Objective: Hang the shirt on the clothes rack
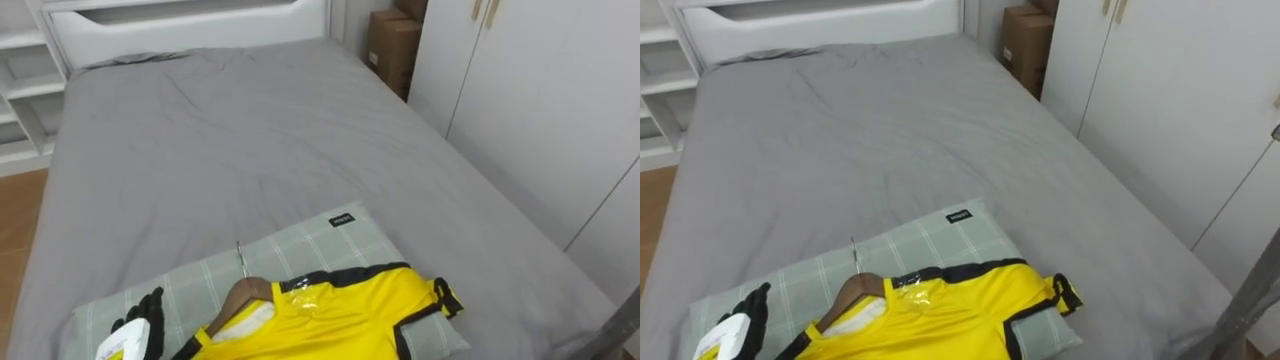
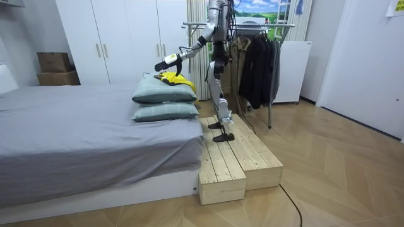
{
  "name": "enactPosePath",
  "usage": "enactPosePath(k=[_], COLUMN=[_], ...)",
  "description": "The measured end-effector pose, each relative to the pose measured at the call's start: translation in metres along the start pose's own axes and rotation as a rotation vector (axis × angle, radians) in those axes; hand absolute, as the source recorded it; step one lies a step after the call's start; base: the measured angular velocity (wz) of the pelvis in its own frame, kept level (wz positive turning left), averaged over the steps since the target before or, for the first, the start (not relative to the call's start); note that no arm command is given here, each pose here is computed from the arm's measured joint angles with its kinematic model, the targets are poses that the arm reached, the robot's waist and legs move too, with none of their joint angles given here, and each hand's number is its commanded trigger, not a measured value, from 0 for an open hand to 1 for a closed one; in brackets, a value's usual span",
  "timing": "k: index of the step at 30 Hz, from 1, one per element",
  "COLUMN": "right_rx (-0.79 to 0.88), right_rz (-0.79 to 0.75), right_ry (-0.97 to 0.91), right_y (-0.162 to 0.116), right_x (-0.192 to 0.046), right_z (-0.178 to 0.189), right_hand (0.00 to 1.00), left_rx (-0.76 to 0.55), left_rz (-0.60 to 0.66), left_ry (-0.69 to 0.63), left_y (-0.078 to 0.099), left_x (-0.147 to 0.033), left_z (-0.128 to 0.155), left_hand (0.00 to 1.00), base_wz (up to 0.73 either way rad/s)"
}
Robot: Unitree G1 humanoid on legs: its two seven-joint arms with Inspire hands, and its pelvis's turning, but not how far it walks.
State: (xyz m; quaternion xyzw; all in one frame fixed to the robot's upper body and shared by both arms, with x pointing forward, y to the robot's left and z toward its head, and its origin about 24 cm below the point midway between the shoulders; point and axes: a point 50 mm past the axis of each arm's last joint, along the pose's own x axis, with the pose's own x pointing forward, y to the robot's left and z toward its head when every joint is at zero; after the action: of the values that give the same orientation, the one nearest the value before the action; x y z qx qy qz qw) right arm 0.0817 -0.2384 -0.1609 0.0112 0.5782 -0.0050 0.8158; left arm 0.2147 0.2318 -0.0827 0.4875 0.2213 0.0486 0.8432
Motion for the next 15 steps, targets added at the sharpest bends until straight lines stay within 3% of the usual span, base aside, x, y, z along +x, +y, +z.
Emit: enactPosePath(k=[9, 15], right_rx=[-0.039, -0.075], right_rz=[0.000, 0.007], right_ry=[-0.008, -0.012], right_y=[0.001, 0.003], right_x=[0.001, 0.003], right_z=[0.008, 0.013], right_hand=[0.00, 0.00], left_rx=[0.004, -0.034], left_rz=[-0.044, -0.040], left_ry=[-0.003, -0.017], left_y=[-0.003, 0.007], left_x=[0.005, 0.018], left_z=[0.005, 0.018], left_hand=[0.00, 0.00], base_wz=[0.00, -0.01])
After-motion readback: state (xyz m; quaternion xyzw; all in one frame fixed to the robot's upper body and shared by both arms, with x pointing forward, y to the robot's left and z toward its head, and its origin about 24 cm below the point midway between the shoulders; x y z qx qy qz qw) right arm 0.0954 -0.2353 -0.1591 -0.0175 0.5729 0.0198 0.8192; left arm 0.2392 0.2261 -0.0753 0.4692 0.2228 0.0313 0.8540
